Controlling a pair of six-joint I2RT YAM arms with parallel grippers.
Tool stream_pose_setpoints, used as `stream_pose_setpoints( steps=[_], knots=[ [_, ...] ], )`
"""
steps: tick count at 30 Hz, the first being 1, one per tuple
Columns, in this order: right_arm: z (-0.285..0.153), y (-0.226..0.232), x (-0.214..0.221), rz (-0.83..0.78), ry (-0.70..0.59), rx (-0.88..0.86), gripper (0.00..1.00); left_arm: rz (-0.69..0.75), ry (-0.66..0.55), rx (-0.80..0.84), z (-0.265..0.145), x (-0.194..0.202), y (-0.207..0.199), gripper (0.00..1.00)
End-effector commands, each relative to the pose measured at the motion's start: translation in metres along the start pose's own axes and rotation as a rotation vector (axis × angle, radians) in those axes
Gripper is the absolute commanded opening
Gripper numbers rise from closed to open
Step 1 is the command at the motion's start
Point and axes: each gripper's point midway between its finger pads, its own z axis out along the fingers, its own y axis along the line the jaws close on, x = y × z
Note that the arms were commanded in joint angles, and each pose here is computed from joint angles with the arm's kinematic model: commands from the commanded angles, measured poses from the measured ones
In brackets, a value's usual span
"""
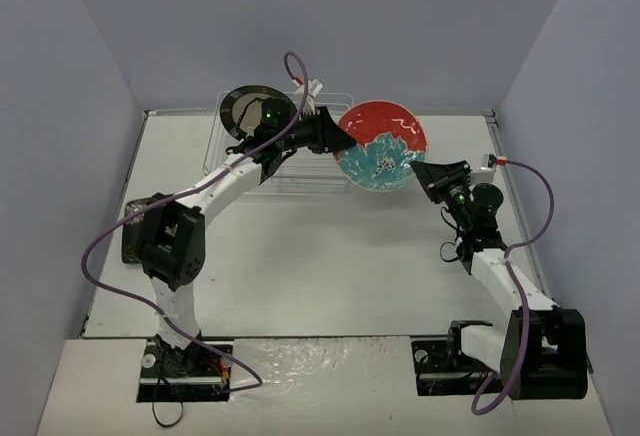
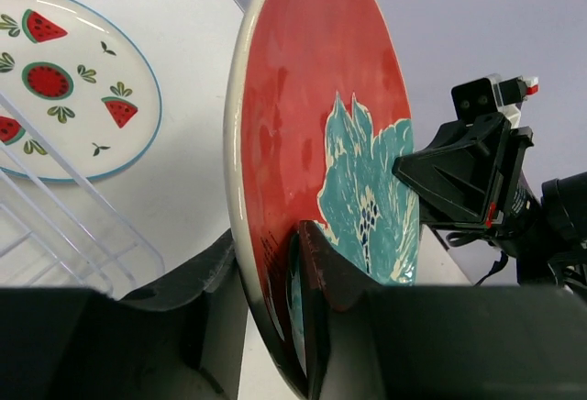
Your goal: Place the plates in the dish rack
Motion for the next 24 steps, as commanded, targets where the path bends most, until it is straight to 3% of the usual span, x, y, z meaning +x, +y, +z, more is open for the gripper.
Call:
stream_pose_setpoints(
  steps=[1, 4, 8, 13, 16, 19, 24],
  knots=[
    [-0.006, 0.098, -0.018, -0.107, -0.05, -0.327, 0.0, 0.258, -0.135, 0.111, -0.022, -0.051, -0.068, 0.0],
    [0.005, 0.086, -0.015, -0.186, -0.013, -0.257, 0.0, 0.393, -0.144, 0.115, -0.035, -0.058, -0.076, 0.0],
    [0.017, 0.088, -0.008, -0.275, 0.046, -0.25, 0.21, 0.563, -0.181, 0.14, -0.049, -0.071, -0.085, 0.0],
    [0.027, 0.093, 0.0, -0.346, 0.09, -0.263, 0.64, 0.673, -0.194, 0.172, -0.068, -0.08, -0.089, 0.0],
    [0.033, 0.094, 0.001, -0.355, 0.104, -0.259, 0.83, 0.713, -0.225, 0.148, -0.081, -0.096, -0.086, 0.0],
    [0.04, 0.088, 0.0, -0.349, 0.1, -0.231, 0.89, 0.726, -0.283, 0.146, -0.108, -0.124, -0.077, 0.0],
    [0.056, 0.076, -0.002, -0.311, 0.101, -0.194, 0.91, 0.76, -0.341, 0.139, -0.136, -0.162, -0.064, 0.0]
  ],
)
